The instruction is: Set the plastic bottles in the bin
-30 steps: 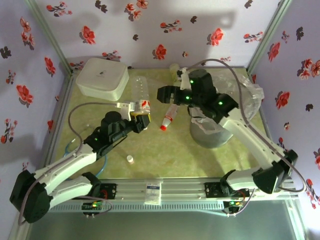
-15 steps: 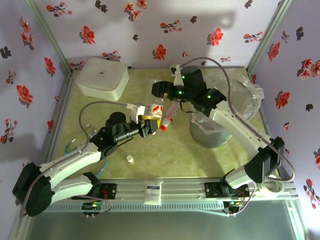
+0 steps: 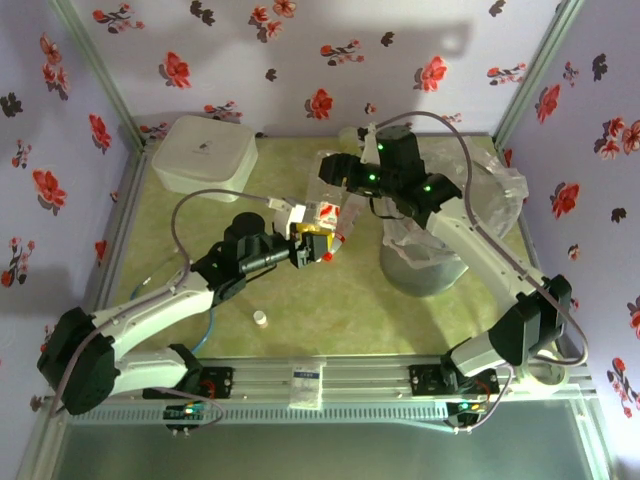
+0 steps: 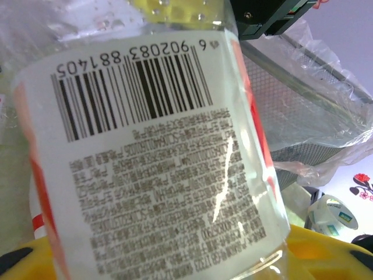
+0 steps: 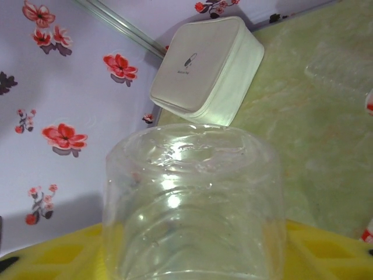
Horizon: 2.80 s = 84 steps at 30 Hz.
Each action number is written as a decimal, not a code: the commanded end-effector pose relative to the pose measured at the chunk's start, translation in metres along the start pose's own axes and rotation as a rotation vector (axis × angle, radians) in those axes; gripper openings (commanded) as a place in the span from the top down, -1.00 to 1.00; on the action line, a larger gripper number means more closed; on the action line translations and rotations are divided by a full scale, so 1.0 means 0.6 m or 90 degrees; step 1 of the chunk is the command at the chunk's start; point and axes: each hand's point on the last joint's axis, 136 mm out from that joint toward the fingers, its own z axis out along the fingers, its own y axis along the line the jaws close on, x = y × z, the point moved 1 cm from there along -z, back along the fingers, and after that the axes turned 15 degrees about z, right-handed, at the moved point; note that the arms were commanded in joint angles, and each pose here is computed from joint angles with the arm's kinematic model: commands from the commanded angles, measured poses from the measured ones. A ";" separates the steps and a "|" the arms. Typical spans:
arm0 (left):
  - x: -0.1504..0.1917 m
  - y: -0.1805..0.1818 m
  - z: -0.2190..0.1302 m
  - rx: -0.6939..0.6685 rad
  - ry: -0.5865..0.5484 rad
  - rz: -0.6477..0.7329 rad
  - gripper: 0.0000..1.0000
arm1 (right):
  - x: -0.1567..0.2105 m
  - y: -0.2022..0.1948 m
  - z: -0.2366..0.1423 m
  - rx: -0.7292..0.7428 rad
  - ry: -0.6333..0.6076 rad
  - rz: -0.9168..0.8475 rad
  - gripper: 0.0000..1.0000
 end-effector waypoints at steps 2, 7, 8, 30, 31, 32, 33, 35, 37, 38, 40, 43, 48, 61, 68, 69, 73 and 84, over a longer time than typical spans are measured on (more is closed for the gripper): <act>-0.021 -0.033 0.000 0.052 -0.014 0.042 -0.34 | -0.007 0.041 -0.047 -0.042 -0.024 -0.026 -0.14; -0.022 -0.021 -0.014 0.015 -0.022 0.042 -0.86 | -0.044 0.062 -0.105 -0.042 -0.085 -0.070 -0.07; -0.021 -0.017 -0.020 0.003 -0.023 0.048 -0.90 | -0.052 0.072 -0.124 -0.044 -0.099 -0.106 -0.07; 0.100 0.093 -0.008 -0.223 0.227 0.025 -1.00 | -0.212 0.000 -0.472 0.508 -0.386 -0.494 -0.05; 0.106 0.094 -0.005 -0.222 0.236 0.023 -1.00 | -0.224 -0.015 -0.471 0.521 -0.381 -0.483 -0.05; 0.111 0.093 -0.002 -0.221 0.243 0.021 -1.00 | -0.233 -0.027 -0.469 0.523 -0.378 -0.471 -0.05; 0.117 0.093 -0.001 -0.220 0.248 0.021 -1.00 | -0.243 -0.038 -0.465 0.514 -0.375 -0.459 -0.05; 0.123 0.093 0.000 -0.220 0.253 0.019 -1.00 | -0.257 -0.055 -0.453 0.484 -0.369 -0.439 -0.05; 0.125 0.094 0.000 -0.220 0.254 0.020 -1.00 | -0.267 -0.071 -0.433 0.455 -0.357 -0.421 -0.04; 0.124 0.094 0.000 -0.220 0.254 0.022 -1.00 | -0.270 -0.078 -0.423 0.447 -0.347 -0.416 -0.04; 0.123 0.094 0.001 -0.220 0.254 0.024 -1.00 | -0.273 -0.095 -0.398 0.428 -0.326 -0.403 -0.04; 0.121 0.094 0.002 -0.219 0.254 0.028 -1.00 | -0.279 -0.116 -0.366 0.391 -0.310 -0.380 -0.03; 0.130 0.096 0.005 -0.219 0.264 0.028 -1.00 | -0.275 -0.161 -0.330 0.397 -0.258 -0.344 -0.02; 0.144 0.099 0.018 -0.218 0.280 0.021 -1.00 | -0.198 -0.271 -0.299 0.450 -0.165 -0.280 -0.10; 0.146 0.099 0.017 -0.217 0.285 0.025 -1.00 | -0.212 -0.180 -0.334 0.384 -0.208 -0.273 -0.59; 0.146 0.099 0.017 -0.217 0.286 0.024 -1.00 | -0.215 -0.169 -0.343 0.384 -0.217 -0.272 -0.63; 0.143 0.098 0.026 -0.212 0.285 0.023 -1.00 | -0.225 -0.135 -0.375 0.388 -0.256 -0.264 -0.59; 0.151 0.092 0.036 -0.199 0.296 0.018 -1.00 | -0.206 -0.226 -0.316 0.405 -0.202 -0.177 0.17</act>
